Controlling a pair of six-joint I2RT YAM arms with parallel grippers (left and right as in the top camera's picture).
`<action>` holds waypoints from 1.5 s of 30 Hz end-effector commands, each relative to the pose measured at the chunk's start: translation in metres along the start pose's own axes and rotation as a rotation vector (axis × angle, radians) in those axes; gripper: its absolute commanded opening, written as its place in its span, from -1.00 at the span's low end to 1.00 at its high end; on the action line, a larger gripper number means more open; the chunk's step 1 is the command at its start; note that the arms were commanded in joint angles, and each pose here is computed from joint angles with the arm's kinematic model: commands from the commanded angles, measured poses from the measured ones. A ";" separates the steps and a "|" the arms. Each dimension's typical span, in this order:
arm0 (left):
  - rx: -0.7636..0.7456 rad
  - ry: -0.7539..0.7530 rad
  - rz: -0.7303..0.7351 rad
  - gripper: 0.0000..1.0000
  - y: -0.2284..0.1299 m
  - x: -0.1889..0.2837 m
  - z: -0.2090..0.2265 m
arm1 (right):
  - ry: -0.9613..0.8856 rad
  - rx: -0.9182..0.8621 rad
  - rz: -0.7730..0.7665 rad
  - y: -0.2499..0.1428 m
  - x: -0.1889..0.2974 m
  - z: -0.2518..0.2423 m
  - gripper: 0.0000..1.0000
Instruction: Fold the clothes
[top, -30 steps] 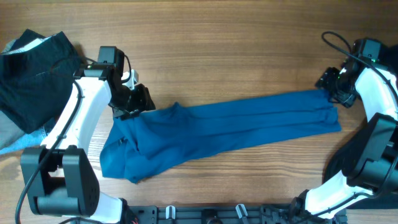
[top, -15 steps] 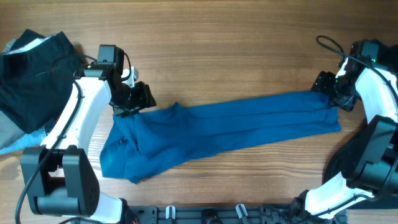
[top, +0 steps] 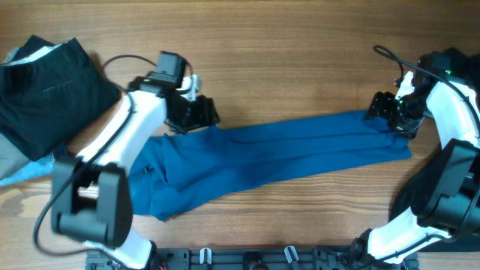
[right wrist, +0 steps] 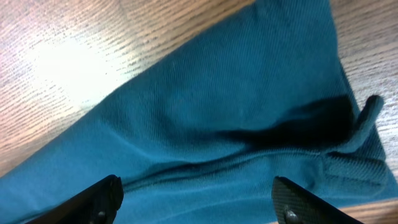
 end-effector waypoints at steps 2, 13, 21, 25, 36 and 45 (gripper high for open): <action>0.029 -0.037 0.095 0.40 -0.012 -0.048 -0.013 | 0.007 0.027 -0.005 -0.002 0.007 0.003 0.63; 0.003 -0.009 0.147 -0.76 -0.024 -0.070 -0.019 | 0.002 0.026 -0.004 -0.002 0.007 0.002 0.64; 0.018 0.138 0.045 -0.92 0.019 -0.024 0.024 | 0.003 0.026 -0.005 -0.002 0.007 0.003 0.63; 0.044 0.144 -0.042 -0.92 0.055 0.024 0.031 | 0.000 0.026 -0.004 -0.002 0.007 0.002 0.63; 0.055 -0.107 0.330 -0.92 -0.030 0.037 -0.058 | -0.180 -0.032 -0.033 0.001 0.010 -0.028 0.64; -0.058 0.132 0.512 -0.92 -0.088 0.037 -0.062 | -0.188 -0.039 -0.012 -0.004 0.010 -0.031 0.66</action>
Point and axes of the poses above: each gripper's point midway between its finger pads, its own x axis back along the fingers, its own z axis along the line the jaws close on, y = z × x, the point moved 1 cm from there along x, back along the fingers, and after that the axes turned 8 degrees about -x, right-handed, at the moved point
